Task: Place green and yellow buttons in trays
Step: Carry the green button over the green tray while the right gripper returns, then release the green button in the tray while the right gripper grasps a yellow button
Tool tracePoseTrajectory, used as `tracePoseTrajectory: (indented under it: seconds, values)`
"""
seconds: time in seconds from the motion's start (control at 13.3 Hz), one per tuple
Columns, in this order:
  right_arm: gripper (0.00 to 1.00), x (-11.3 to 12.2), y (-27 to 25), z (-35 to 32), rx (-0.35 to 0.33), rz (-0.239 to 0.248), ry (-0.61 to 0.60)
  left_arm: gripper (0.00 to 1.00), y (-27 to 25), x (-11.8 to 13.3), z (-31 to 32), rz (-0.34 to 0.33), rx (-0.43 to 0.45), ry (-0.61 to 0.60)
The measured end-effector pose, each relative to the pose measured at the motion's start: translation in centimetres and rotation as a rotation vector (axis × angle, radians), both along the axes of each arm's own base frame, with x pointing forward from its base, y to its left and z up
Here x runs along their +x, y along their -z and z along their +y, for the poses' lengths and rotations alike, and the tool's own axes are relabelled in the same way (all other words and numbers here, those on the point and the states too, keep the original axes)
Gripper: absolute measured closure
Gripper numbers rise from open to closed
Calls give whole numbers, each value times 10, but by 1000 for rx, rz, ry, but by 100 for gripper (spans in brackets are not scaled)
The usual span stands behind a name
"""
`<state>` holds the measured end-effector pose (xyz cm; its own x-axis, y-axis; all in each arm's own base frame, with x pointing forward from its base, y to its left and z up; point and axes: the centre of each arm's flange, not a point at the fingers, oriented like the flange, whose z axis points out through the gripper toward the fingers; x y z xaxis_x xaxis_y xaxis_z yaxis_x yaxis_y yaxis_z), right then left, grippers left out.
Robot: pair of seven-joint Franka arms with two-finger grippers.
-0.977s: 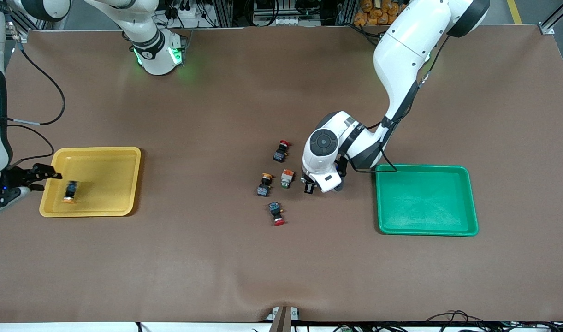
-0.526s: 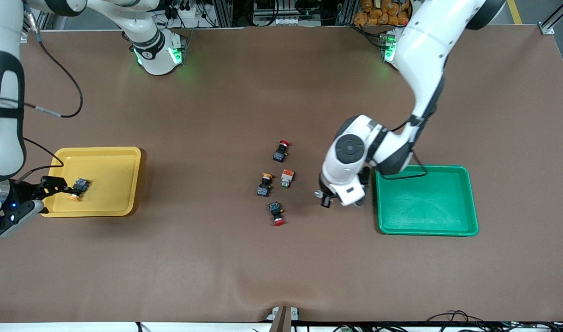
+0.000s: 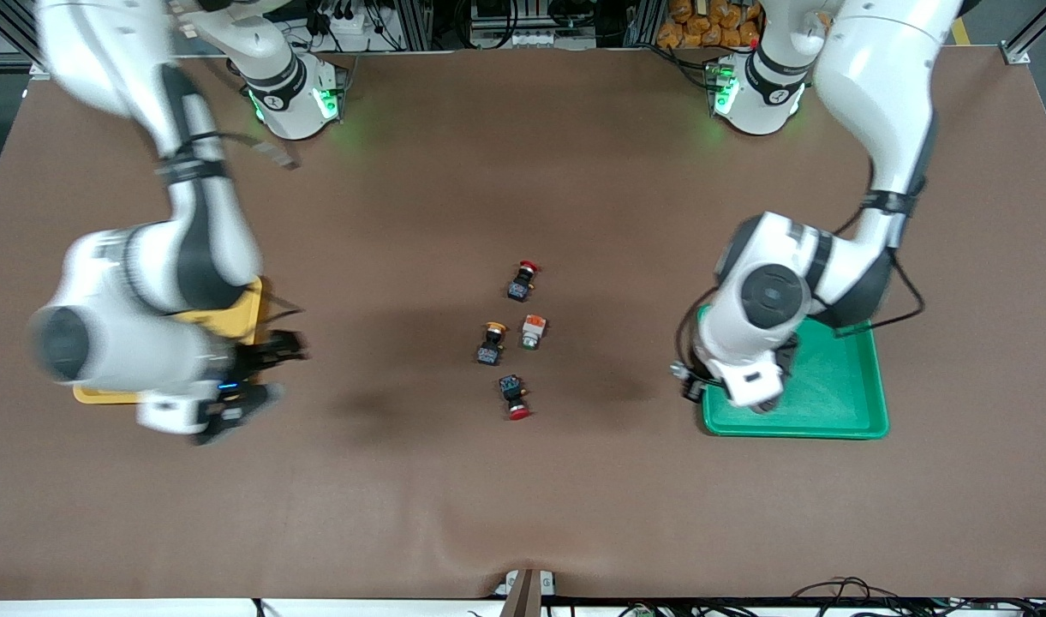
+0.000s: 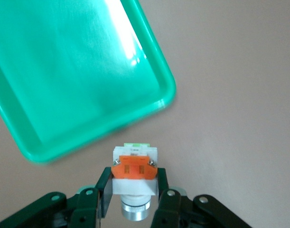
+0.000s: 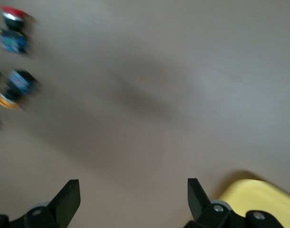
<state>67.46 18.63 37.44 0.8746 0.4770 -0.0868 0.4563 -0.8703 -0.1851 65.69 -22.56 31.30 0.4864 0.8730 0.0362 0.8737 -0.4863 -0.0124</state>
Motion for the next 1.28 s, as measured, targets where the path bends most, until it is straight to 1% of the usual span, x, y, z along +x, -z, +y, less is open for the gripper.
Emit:
tracePoseTrajectory:
  seconds: [0.08, 0.23, 0.3, 0.38, 0.53, 0.68, 0.83, 0.98, 1.05, 1.2, 1.28]
  values:
    - [0, -9, 11, 34, -3, 18, 47, 60, 5, 8, 29, 12, 3, 29]
    - [0, -20, 39, 77, 4, 56, 125, 60, 21, 18, 83, 44, 5, 81]
    - [0, -22, 53, 89, 3, 68, 163, 60, 29, 22, 105, 58, 3, 103]
    - [0, -25, 66, 102, -4, 69, 204, 60, 36, 23, 122, 73, 2, 123]
    - [0, -36, 88, 136, -32, 72, 296, 60, 57, 15, 139, 121, 0, 165]
    - [0, -54, 104, 172, -64, 86, 370, 60, 79, 6, 142, 166, -4, 200]
    - [0, -73, 116, 209, -81, 73, 436, 60, 90, 4, 168, 190, -13, 243]
    - [0, -87, 125, 234, -92, 61, 493, 60, 90, 6, 214, 192, -27, 267]
    - [0, -91, 129, 241, -94, 55, 516, 60, 91, 6, 232, 193, -34, 279]
    - [0, -93, 145, 248, -97, 38, 551, 59, 91, 5, 245, 196, -41, 313]
    - [0, -93, 156, 248, -101, 32, 569, 55, 91, 5, 244, 196, -43, 328]
